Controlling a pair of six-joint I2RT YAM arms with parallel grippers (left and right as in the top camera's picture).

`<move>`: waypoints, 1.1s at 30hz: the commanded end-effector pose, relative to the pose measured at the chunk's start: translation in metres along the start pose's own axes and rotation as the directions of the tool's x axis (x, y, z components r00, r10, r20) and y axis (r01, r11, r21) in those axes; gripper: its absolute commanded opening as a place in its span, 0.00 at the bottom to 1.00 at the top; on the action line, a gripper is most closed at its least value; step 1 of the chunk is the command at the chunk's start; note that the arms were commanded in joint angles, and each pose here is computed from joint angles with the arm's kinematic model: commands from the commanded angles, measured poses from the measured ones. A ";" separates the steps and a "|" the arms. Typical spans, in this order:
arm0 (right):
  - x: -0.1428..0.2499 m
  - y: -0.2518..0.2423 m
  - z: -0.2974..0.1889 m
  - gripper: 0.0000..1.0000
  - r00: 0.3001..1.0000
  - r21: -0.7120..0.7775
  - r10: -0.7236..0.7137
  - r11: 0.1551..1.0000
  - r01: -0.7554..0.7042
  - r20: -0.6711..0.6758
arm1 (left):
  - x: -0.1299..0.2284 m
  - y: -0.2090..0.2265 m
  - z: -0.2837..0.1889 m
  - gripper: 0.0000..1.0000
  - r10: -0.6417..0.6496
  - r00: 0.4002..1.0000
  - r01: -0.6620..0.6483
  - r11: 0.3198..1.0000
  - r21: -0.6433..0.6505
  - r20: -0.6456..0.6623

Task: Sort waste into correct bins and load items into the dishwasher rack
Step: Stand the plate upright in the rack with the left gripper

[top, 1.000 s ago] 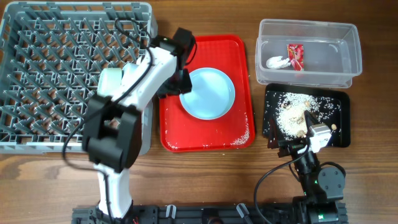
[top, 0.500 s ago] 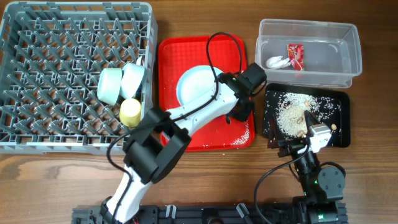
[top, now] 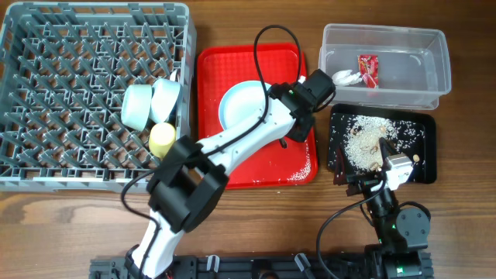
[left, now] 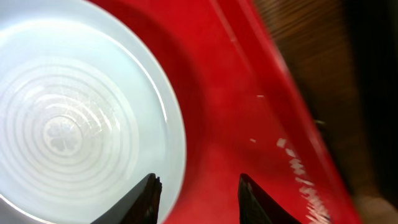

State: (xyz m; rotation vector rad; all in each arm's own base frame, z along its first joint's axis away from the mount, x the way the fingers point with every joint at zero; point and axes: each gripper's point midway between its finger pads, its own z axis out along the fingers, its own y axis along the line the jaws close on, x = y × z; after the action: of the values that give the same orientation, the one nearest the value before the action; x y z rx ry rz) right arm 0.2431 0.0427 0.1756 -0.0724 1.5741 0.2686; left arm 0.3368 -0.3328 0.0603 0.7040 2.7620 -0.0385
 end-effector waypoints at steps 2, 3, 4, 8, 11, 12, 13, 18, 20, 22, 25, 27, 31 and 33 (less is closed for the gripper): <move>-0.002 0.002 0.000 1.00 1.000 -0.010 -0.019 1.000 0.019 0.008 | 0.020 0.020 0.049 0.30 0.009 0.995 -0.018 0.997 -0.080 -0.104; -0.002 0.002 0.000 1.00 1.000 -0.010 -0.019 1.000 0.019 0.008 | 0.021 0.019 0.050 0.23 0.009 0.994 -0.017 0.997 -0.076 -0.107; -0.002 0.002 0.000 1.00 1.000 -0.010 -0.019 1.000 0.019 0.008 | 0.022 0.016 0.050 0.15 0.009 0.994 -0.016 0.998 -0.057 -0.113; -0.002 0.002 0.000 1.00 1.000 -0.010 -0.019 1.000 0.019 0.008 | 0.030 0.005 0.045 0.04 0.017 0.989 -0.018 1.000 -0.005 -0.147; -0.002 0.002 0.000 1.00 1.000 -0.010 -0.019 1.000 0.019 0.008 | 0.017 0.000 0.007 0.04 0.008 0.994 -0.003 0.999 0.051 -0.106; -0.002 0.002 0.000 1.00 1.000 -0.010 -0.019 1.000 0.019 0.008 | 0.009 -0.001 -0.012 0.04 0.000 0.997 0.006 0.997 0.080 -0.075; -0.002 0.002 0.000 1.00 1.000 -0.010 -0.019 1.000 0.019 0.008 | -0.004 -0.001 -0.043 0.04 -0.017 1.000 0.020 0.992 0.124 -0.021; -0.002 0.002 0.000 1.00 1.000 -0.010 -0.019 1.000 0.019 0.008 | -0.041 0.062 -0.209 0.04 -0.218 0.938 0.102 0.917 0.386 0.269; -0.002 0.002 0.000 0.99 1.000 -0.010 -0.019 1.000 0.019 0.008 | -0.033 0.099 -0.262 0.04 -0.292 0.899 0.093 0.857 0.507 0.328; -0.002 0.002 0.000 1.00 1.000 -0.010 -0.019 1.000 0.019 0.008 | -0.011 0.163 -0.294 0.04 -0.432 0.835 0.206 0.820 0.533 0.341; -0.002 0.002 0.000 1.00 1.000 -0.010 -0.019 1.000 0.019 0.008 | 0.031 0.230 -0.311 0.04 -0.510 0.787 0.270 0.790 0.550 0.347; -0.002 0.002 0.000 1.00 1.000 -0.010 -0.019 1.000 0.019 0.008 | 0.059 0.265 -0.308 0.04 -0.546 0.770 0.310 0.772 0.555 0.330; -0.002 0.002 0.000 1.00 1.000 -0.010 -0.019 1.000 0.019 0.008 | 0.108 0.307 -0.278 0.04 -0.543 0.802 0.361 0.772 0.523 0.249; -0.002 0.002 0.000 1.00 1.000 -0.010 -0.019 1.000 0.019 0.008 | 0.116 0.319 -0.266 0.04 -0.543 0.810 0.368 0.765 0.528 0.221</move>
State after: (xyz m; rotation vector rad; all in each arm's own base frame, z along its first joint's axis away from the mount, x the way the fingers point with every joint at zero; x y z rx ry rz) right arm 0.2431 0.0427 0.1756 -0.0724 1.5741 0.2686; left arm 0.3114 0.0147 0.3093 -0.1325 2.5267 -0.8515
